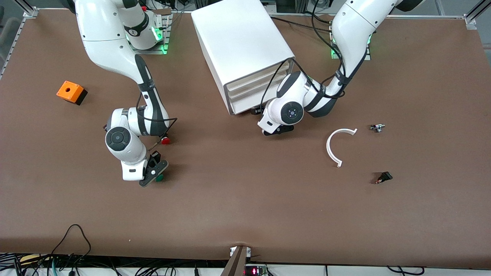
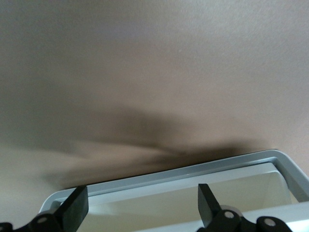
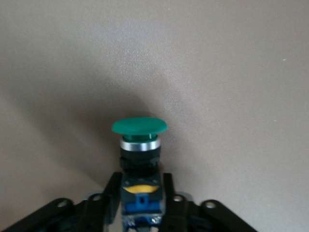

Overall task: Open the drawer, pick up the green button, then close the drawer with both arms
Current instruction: 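Set the green button beside the red button and open the right gripper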

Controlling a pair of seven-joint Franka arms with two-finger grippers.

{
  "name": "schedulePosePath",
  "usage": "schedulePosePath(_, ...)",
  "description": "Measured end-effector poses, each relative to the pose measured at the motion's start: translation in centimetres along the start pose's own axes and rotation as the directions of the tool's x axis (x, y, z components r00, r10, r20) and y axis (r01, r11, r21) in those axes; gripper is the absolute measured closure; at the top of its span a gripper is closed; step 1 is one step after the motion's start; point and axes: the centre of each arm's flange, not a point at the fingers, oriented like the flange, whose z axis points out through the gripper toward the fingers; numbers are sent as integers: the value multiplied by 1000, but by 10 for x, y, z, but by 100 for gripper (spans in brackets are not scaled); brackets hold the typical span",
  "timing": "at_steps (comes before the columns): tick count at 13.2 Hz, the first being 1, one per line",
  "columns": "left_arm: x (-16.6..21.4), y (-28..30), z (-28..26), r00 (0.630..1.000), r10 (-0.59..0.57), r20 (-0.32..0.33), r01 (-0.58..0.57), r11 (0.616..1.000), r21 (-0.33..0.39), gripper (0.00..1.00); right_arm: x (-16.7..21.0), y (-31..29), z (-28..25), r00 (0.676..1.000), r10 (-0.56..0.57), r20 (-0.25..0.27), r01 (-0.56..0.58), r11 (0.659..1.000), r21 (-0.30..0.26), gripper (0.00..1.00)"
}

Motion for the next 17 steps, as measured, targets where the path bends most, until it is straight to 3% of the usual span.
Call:
schedulePosePath(2, -3, 1, 2, 1000, 2, 6, -2, 1000, 0, 0, 3, -1, -4, 999, 35, -26, -34, 999, 22, 30)
schedulePosePath(5, -9, 4, 6, 1000, -1, 27, 1, 1000, -10, 0, 20, 0, -77, 994, 88, -59, -79, 987, 138, 0)
schedulePosePath(8, -12, 5, 9, 999, -12, 49, 13, 1000, -23, 0, 21, 5, -179, 993, 78, -84, -59, 975, 216, 0)
schedulePosePath(11, -13, 5, 11, 997, -31, 74, 34, 999, -40, 0, 22, 11, -246, 992, 71, -100, -44, 968, 246, 0)
schedulePosePath(13, -16, 4, 14, 995, -34, 92, 37, 999, -30, 0, 25, 12, -283, 987, 125, -103, -95, 962, 257, 0)
schedulePosePath(17, -19, -1, 16, 990, -37, 136, 37, 999, 3, 0, 26, -3, -339, 961, 275, -20, -257, 921, 293, 0)
